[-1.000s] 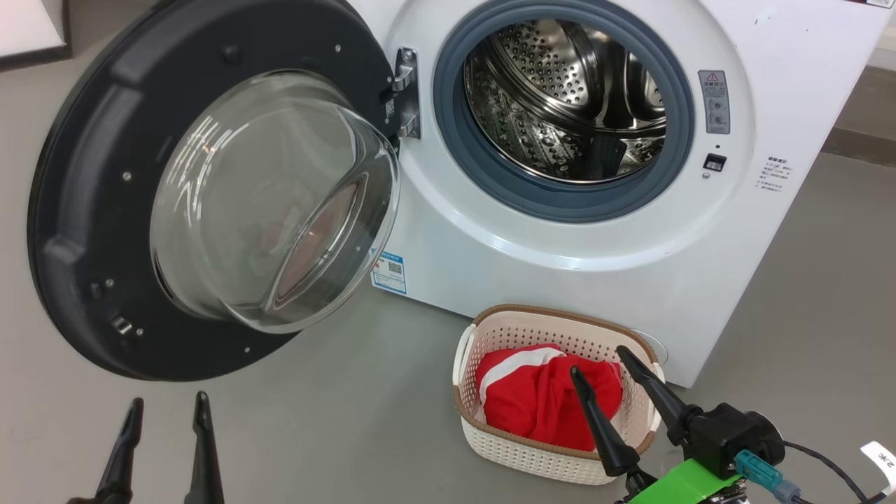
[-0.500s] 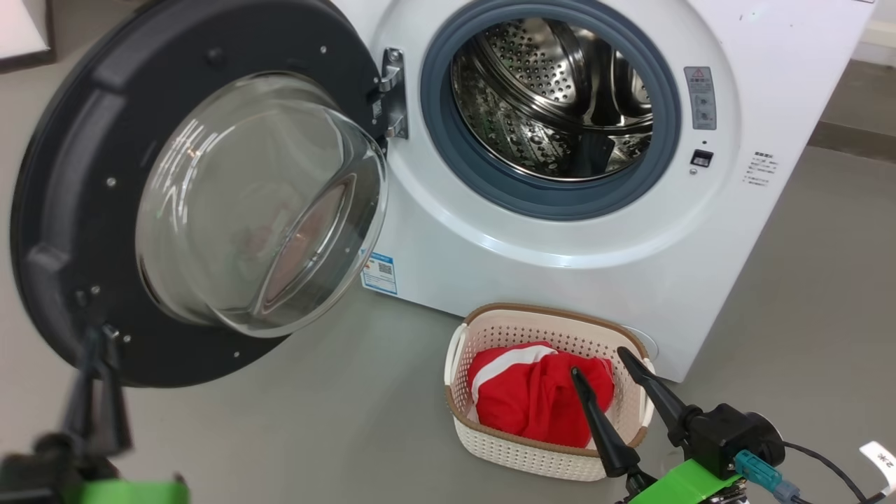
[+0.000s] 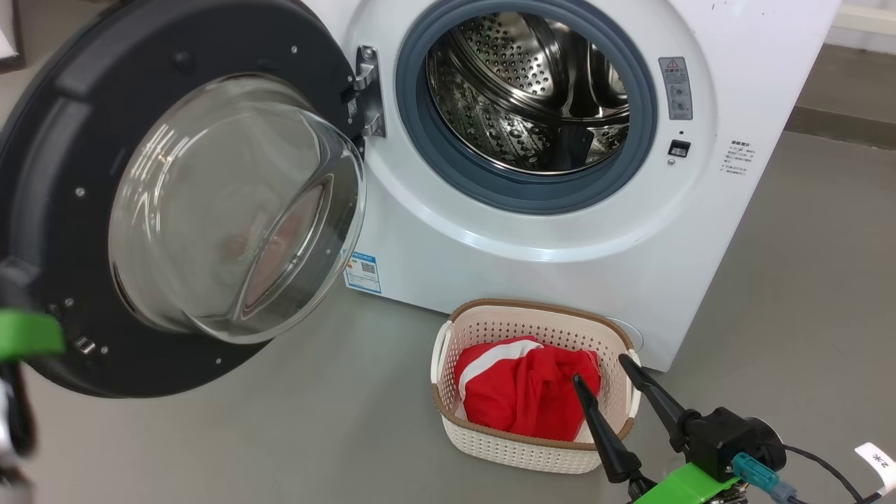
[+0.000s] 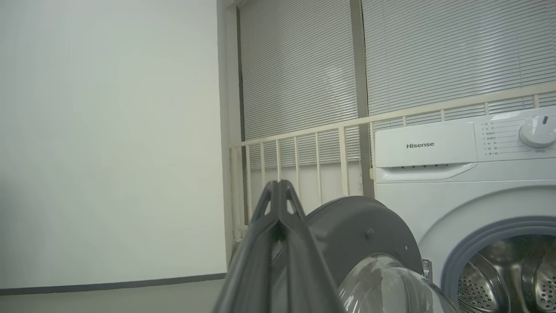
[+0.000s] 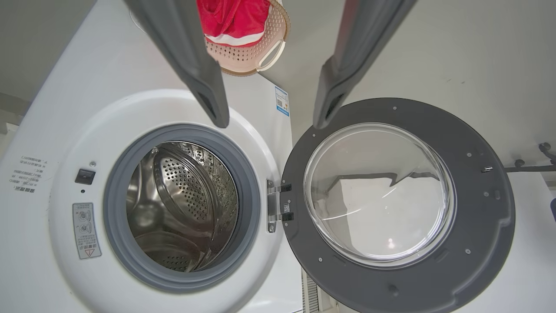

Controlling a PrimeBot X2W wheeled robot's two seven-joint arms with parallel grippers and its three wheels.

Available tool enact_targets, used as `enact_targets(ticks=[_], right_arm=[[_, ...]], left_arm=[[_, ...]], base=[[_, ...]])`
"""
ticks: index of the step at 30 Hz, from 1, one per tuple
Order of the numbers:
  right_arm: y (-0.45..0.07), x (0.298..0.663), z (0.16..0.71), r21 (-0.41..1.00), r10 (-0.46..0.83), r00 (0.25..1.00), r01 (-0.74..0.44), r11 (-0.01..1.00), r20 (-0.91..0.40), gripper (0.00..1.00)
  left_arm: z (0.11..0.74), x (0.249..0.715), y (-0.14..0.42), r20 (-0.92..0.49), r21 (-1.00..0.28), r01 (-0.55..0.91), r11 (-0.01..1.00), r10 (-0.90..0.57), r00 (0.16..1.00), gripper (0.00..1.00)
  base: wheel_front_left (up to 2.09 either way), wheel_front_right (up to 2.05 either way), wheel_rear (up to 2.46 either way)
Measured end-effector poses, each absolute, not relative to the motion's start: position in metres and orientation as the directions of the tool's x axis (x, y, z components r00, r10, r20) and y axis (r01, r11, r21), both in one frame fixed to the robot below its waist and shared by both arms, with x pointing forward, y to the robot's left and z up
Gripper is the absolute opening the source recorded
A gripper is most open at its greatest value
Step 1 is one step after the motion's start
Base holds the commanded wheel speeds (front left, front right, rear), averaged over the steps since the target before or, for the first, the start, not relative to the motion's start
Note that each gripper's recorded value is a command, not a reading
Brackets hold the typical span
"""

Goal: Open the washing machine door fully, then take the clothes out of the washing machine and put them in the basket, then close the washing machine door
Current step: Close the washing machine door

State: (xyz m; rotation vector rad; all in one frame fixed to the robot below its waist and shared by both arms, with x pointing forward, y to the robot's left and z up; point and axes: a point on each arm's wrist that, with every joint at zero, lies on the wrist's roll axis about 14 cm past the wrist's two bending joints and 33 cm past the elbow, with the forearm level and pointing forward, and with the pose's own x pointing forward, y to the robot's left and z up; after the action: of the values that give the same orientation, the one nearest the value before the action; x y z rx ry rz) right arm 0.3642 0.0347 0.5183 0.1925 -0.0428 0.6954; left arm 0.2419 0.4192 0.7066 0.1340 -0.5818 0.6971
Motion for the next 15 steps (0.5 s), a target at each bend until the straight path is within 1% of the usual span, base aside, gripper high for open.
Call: enact_targets(ticks=[2, 5, 7, 11, 15], right_arm=[[0.034, 0.364, 0.516, 0.162, 0.633, 0.768, -0.639, 0.752, 0.096, 1.0], [0.033, 0.364, 0.514, 0.161, 0.632, 0.77, -0.637, 0.754, 0.091, 1.0], [0.033, 0.364, 0.513, 0.159, 0.633, 0.769, -0.638, 0.753, 0.087, 1.0], [0.033, 0.364, 0.511, 0.155, 0.636, 0.767, -0.64, 0.753, 0.079, 1.0], [0.036, 0.361, 0.511, 0.149, 0.645, 0.76, -0.648, 0.747, 0.078, 1.0]], left_arm=[[0.716, 0.246, 0.432, 0.549, -0.105, -0.634, 0.766, 0.576, 0.605, 0.0], [0.719, 0.255, 0.448, 0.526, -0.089, -0.646, 0.758, 0.587, 0.616, 0.0], [0.716, 0.263, 0.456, 0.498, -0.117, -0.637, 0.762, 0.6, 0.626, 0.0], [0.709, 0.276, 0.474, 0.415, -0.249, -0.616, 0.747, 0.657, 0.629, 0.0], [0.688, 0.283, 0.493, 0.268, -0.388, -0.612, 0.689, 0.72, 0.64, 0.0]], base=[[0.0, 0.0, 0.0], [0.0, 0.0, 0.0], [0.0, 0.0, 0.0], [0.0, 0.0, 0.0], [0.0, 0.0, 0.0]])
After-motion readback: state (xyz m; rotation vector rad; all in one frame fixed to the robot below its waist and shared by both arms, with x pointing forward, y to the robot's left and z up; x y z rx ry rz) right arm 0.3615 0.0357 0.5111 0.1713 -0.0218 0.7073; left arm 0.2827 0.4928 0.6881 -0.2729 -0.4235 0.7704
